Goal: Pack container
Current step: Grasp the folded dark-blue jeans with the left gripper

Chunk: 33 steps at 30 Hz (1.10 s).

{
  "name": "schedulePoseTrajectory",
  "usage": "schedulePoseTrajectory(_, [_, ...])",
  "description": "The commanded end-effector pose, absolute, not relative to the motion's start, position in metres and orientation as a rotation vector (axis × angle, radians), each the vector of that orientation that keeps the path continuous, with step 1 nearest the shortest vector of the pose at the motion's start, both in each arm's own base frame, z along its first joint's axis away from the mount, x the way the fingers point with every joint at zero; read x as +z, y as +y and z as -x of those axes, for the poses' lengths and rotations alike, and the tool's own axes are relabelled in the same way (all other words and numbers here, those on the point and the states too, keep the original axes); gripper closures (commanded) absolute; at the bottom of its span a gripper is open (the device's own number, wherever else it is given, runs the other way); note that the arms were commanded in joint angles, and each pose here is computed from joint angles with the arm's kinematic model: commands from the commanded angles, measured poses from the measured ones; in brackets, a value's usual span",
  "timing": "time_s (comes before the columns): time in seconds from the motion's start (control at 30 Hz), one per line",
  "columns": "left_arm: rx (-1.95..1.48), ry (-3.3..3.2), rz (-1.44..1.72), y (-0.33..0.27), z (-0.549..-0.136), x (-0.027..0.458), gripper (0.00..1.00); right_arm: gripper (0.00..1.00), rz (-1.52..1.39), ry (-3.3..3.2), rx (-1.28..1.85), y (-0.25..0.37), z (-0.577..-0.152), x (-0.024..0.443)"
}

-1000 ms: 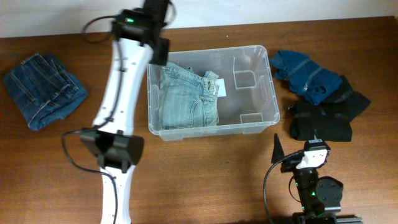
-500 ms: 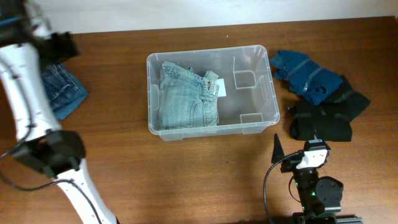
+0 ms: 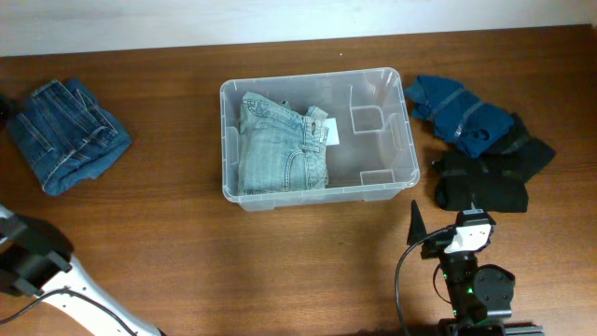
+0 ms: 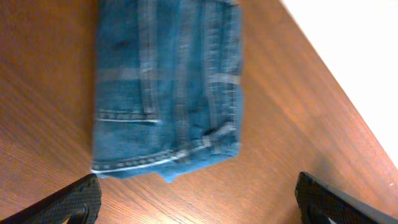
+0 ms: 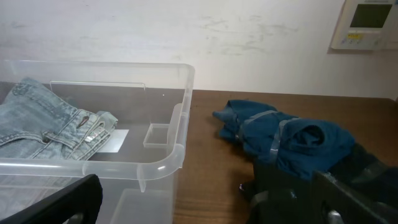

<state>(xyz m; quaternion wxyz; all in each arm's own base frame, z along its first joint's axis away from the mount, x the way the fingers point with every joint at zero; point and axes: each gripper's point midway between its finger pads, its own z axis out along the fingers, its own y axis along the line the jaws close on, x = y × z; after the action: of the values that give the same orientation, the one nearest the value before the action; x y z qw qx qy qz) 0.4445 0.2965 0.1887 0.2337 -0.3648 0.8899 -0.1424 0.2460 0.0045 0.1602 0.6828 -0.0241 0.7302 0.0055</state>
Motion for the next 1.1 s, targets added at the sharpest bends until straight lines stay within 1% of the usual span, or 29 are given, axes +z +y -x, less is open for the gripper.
schedulePoseTrajectory(0.0, [-0.539,2.433,1.081,0.312,-0.443,0.148,0.01,0.02,0.041,1.640,0.007,0.002,-0.246,0.158])
schedulePoseTrajectory(0.23, [-0.572,2.454,1.164,0.331,-0.439,0.094,0.01,0.02,0.040,1.640,0.007,0.002,-0.246,0.158])
schedulePoseTrajectory(0.57, [-0.601,2.428,1.107,0.338,-0.464,0.053,0.01,0.02,0.041,1.640,0.007,0.002,-0.246,0.158])
schedulePoseTrajectory(0.67, [-0.621,2.432,1.102,0.337,-0.469,0.034,0.01,0.02,0.041,1.640,0.007,0.002,-0.246,0.158])
schedulePoseTrajectory(0.87, [-0.639,2.463,1.075,0.325,-0.483,0.004,0.02,0.02,0.041,1.640,0.007,0.002,-0.246,0.158])
schedulePoseTrajectory(1.0, [-0.642,2.478,1.029,0.312,-0.497,-0.006,0.11,0.02,0.041,1.640,0.007,0.002,-0.246,0.158])
schedulePoseTrajectory(1.03, [-0.644,2.484,1.015,0.307,-0.500,-0.007,0.18,0.02,0.040,1.640,0.007,0.002,-0.246,0.158])
schedulePoseTrajectory(1.07, [-0.646,2.493,0.987,0.298,-0.508,-0.009,0.34,0.02,0.041,1.640,0.007,0.002,-0.246,0.158])
